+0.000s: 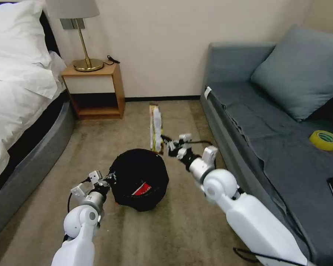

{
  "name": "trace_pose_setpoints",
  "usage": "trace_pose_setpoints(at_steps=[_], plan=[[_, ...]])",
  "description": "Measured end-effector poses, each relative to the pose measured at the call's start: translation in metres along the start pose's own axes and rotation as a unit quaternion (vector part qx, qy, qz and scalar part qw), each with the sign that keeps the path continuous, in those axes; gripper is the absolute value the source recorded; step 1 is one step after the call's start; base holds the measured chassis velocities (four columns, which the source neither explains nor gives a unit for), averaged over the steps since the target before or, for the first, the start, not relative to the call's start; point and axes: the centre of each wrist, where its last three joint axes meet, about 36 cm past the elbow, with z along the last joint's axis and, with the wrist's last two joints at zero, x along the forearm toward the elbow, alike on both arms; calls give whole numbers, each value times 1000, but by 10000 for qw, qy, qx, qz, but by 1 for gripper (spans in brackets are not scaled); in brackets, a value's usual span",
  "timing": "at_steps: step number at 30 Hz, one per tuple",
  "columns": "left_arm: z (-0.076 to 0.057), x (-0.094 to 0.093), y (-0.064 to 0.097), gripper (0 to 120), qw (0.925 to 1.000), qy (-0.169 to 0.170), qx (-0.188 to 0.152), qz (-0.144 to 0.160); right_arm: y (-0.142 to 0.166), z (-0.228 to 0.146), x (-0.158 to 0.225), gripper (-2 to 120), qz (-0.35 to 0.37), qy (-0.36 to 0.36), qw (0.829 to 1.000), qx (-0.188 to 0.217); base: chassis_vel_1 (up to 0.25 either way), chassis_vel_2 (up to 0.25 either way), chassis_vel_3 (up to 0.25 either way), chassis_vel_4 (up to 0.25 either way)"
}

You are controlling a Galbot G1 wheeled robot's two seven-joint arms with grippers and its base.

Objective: Pick up the trash bin, then pick up the garbage on the floor and place it into the trash bin.

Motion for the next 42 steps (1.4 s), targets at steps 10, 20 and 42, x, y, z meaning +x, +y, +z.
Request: trace_pose_setpoints(at_steps=[10,20,42], plan=[[1,3,-2,5,10000,-2,19,37,37,43,2,0,-384,453,9981,174,0,0,0,0],[-3,12,3,5,9999,-70,119,21,48,58,-9,8,-512,553,9968,270,0,0,0,0],[-33,39,4,5,9980,-589,183,-115,1,17,-9,88,492,-627,9785,1901,0,0,0,0]])
